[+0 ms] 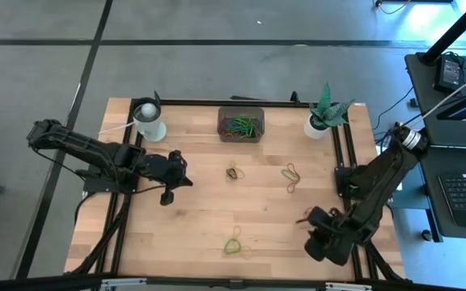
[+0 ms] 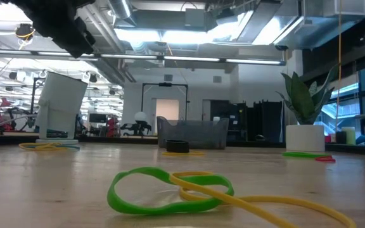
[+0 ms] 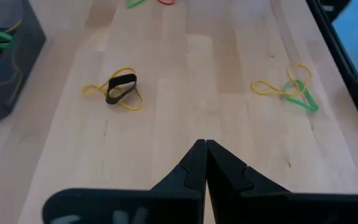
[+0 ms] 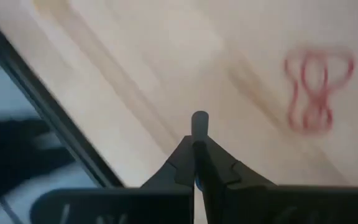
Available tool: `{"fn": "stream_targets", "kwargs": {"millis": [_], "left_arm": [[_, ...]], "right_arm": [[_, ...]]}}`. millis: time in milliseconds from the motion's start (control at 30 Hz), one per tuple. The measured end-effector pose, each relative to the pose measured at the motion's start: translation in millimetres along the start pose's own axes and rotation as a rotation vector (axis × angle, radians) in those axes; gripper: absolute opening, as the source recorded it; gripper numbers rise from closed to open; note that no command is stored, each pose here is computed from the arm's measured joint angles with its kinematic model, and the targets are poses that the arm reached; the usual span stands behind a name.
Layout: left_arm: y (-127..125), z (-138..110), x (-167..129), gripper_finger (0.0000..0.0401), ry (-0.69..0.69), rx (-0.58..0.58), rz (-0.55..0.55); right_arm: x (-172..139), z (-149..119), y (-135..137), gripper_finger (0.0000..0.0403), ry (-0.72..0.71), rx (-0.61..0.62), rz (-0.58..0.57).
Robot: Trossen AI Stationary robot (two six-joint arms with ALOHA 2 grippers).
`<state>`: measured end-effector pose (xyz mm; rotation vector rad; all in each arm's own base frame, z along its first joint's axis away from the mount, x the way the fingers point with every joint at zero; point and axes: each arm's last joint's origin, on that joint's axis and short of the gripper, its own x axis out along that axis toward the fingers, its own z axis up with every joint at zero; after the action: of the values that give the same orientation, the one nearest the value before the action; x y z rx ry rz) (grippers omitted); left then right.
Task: Pick and place rubber bands into bin
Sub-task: Put the black rubber band into the bin
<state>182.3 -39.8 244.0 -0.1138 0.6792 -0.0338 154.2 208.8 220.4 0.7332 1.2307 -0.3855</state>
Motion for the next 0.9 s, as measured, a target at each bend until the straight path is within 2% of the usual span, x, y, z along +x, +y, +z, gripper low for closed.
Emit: {"fn": "stream_targets", "kwargs": {"millis": [167,400,533,733,900], "left_arm": [[1,1,-5,0.0003,-0.026,0.015,0.022],[10,1,-36,0.0003,-0.156,0.009,0.179],[14,-5,-57,0.0002,-0.2,0.036,0.197],[19,-14,-80,0.0002,-0.236,0.044,0.191],[21,-17,-91,0.0003,-0.284,0.07,0.186]], "right_arm": [[-5,14,3,0.0005,-0.227,0.089,0.069],[0,48,4,0.0007,-0.299,0.216,0.06],[3,80,6,0.0008,-0.344,0.27,0.082],[0,143,8,0.0009,-0.478,0.182,0.155],[-31,204,4,0.0009,-0.604,0.073,0.139]]}}
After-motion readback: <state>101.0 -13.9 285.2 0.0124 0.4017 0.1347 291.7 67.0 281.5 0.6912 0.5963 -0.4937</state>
